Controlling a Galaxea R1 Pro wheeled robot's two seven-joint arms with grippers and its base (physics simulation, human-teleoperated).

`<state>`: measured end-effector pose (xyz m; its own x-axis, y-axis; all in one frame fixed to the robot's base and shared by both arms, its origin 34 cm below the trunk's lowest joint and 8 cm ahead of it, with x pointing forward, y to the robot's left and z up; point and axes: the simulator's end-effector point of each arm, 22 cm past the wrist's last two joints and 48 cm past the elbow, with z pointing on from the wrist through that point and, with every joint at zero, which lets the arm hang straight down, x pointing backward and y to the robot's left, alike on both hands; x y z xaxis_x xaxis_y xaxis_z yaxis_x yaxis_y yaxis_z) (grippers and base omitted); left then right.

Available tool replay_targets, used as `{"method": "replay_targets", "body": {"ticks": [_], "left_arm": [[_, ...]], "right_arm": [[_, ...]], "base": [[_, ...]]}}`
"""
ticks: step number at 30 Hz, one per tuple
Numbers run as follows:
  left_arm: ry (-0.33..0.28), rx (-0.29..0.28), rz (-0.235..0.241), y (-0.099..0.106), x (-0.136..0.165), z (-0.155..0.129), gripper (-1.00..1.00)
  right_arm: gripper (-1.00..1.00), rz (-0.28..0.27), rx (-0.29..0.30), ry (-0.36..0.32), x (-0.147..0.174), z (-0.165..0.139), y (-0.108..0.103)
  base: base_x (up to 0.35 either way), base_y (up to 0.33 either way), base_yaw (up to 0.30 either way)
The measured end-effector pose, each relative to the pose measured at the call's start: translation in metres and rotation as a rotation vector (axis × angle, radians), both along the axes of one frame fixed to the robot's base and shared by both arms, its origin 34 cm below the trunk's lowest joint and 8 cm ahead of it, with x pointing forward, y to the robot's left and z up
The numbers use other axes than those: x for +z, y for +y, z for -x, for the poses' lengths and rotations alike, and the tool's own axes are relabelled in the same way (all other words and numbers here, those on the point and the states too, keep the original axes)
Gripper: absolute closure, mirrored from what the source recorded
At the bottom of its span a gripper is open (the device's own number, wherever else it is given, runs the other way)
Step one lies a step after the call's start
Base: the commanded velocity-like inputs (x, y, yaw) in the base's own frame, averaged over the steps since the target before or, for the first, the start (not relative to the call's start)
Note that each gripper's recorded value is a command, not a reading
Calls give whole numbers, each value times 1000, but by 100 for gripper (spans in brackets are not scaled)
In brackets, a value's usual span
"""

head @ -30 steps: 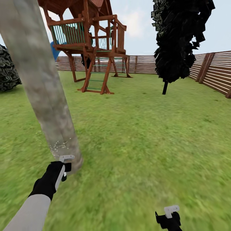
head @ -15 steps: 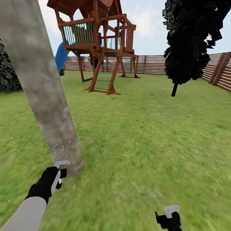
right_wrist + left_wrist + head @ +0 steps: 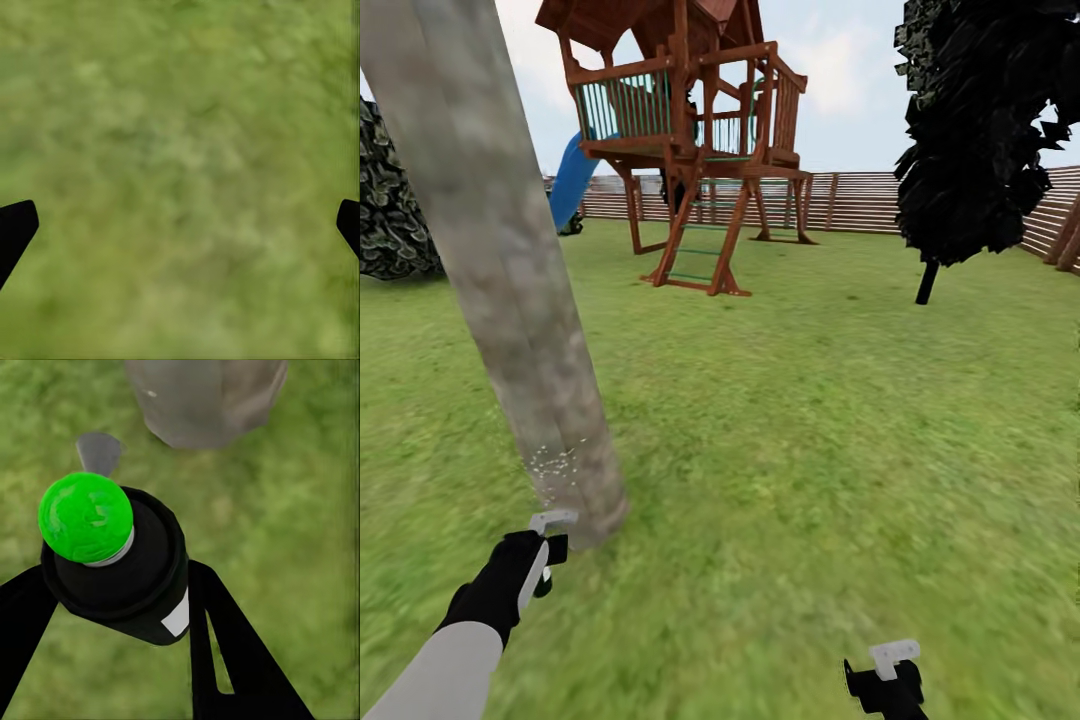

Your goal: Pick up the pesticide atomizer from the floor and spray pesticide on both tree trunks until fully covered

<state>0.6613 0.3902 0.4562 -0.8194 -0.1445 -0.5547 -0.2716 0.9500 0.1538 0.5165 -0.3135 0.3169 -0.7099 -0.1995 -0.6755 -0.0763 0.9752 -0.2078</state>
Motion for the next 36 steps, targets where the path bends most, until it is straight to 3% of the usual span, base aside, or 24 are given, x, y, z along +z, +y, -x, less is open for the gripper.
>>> {"method": "replay_targets", "body": {"ticks": [6,10,15,23,36], "left_arm": [[-27,-4,-10,0,6,-6,100],[-36,-37,-7,-18,9,-13,100],[-44,-21,-27,-14,14,-14,100],[-46,-23,-17,-20,14,-15,100],[-47,-24,-14,-22,14,-15,100]], "right_arm": [[-100,2,-2,0,0,0,-2],[-100,2,-1,0,0,0,-1],[-100,2,0,0,0,0,-1],[-100,2,0,0,0,0,-1],[-100,1,1,1,0,0,0]], "base": [[-15,-274,52],[-48,-274,259],[-78,-272,275],[146,-262,270],[203,-226,51]]}}
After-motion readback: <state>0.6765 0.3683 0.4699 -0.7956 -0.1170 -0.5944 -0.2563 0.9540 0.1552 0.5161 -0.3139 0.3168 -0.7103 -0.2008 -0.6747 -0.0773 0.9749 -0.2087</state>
